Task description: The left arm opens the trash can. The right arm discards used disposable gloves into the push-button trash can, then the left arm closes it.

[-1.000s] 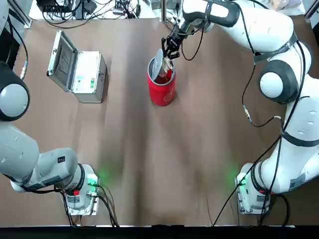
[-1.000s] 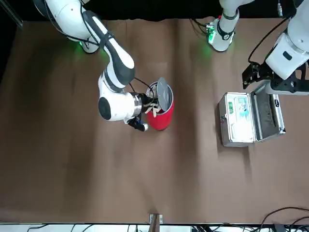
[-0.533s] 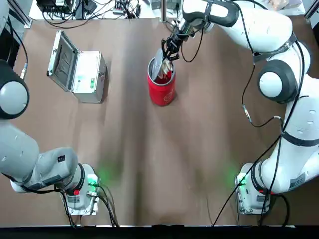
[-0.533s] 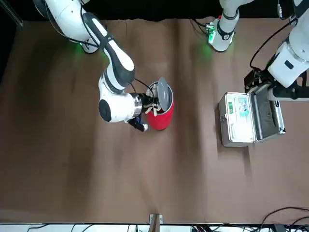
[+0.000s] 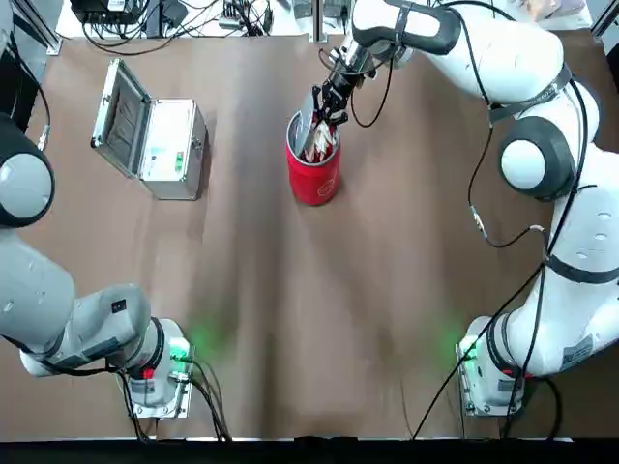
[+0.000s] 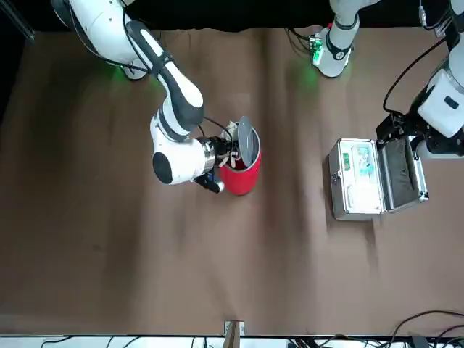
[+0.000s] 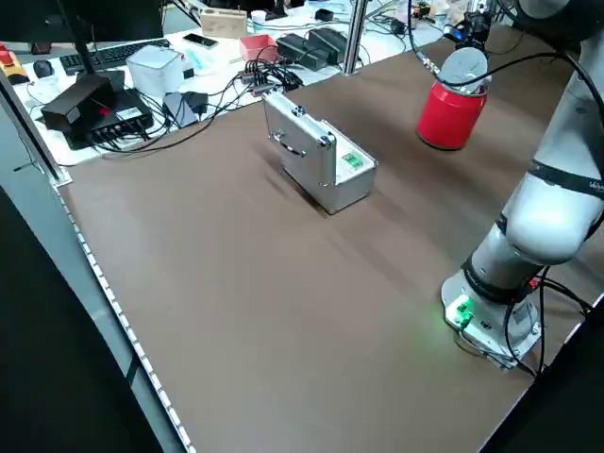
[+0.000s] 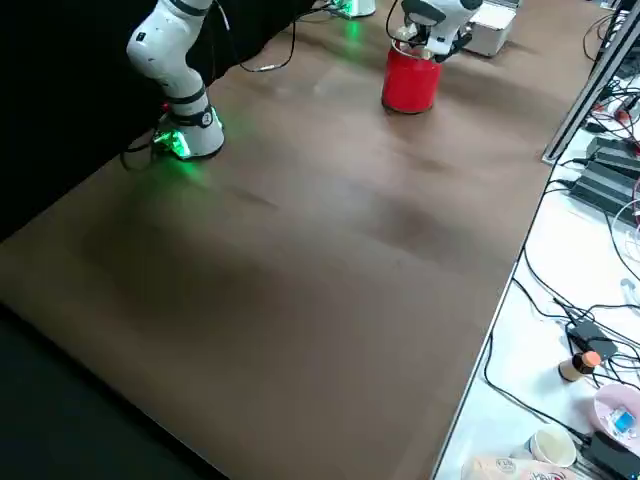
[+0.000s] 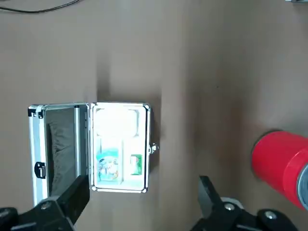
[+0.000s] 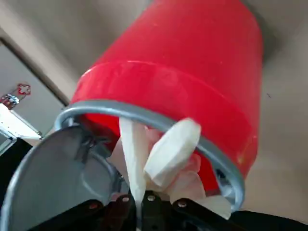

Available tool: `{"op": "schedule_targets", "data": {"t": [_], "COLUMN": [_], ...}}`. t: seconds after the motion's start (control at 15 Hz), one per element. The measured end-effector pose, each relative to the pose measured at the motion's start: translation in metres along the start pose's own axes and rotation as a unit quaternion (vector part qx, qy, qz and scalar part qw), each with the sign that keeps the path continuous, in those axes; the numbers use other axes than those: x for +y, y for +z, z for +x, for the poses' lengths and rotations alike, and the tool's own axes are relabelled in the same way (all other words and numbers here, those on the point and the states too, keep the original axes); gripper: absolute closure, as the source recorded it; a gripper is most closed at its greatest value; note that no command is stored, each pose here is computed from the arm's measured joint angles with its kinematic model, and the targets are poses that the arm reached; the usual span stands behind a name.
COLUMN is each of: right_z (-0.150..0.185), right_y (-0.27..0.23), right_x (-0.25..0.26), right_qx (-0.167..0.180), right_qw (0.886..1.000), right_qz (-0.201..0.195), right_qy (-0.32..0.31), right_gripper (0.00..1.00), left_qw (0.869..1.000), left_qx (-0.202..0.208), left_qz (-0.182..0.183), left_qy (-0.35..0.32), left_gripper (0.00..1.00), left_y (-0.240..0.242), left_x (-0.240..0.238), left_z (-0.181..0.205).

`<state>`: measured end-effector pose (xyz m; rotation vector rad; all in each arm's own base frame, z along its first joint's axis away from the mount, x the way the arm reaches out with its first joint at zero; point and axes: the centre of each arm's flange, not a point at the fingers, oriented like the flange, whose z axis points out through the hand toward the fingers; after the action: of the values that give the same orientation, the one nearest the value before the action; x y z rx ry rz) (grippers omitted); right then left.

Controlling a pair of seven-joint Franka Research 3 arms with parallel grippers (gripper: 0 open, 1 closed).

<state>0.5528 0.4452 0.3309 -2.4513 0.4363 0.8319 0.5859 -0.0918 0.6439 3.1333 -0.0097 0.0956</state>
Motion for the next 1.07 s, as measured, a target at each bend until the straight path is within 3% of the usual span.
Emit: {"op": "schedule_targets", "data": {"t": [0.73,0.93,1.07], "right_z": [0.018,0.017,0.017], "right_y": [0.014,0.012,0.011], "right_x": [0.004,0.002,0.002], "right_qx": [0.01,0.011,0.011], "right_qw": [1.0,0.999,0.999], "right_qz": [0.01,0.013,0.013], "right_qy": [0.025,0.028,0.027], "right_gripper": [0.96,0.67,0.63], "left_qw": [1.0,1.0,1.0], "left_qx": [0.001,0.001,0.003], "left_qz": [0.01,0.015,0.015], "left_qy": [0.004,0.002,-0.001], "left_gripper": [0.0,0.0,0.0], "left_y": [0.005,0.006,0.006], "left_x": [0.01,0.01,0.007], "left_z": [0.001,0.002,0.003]}}
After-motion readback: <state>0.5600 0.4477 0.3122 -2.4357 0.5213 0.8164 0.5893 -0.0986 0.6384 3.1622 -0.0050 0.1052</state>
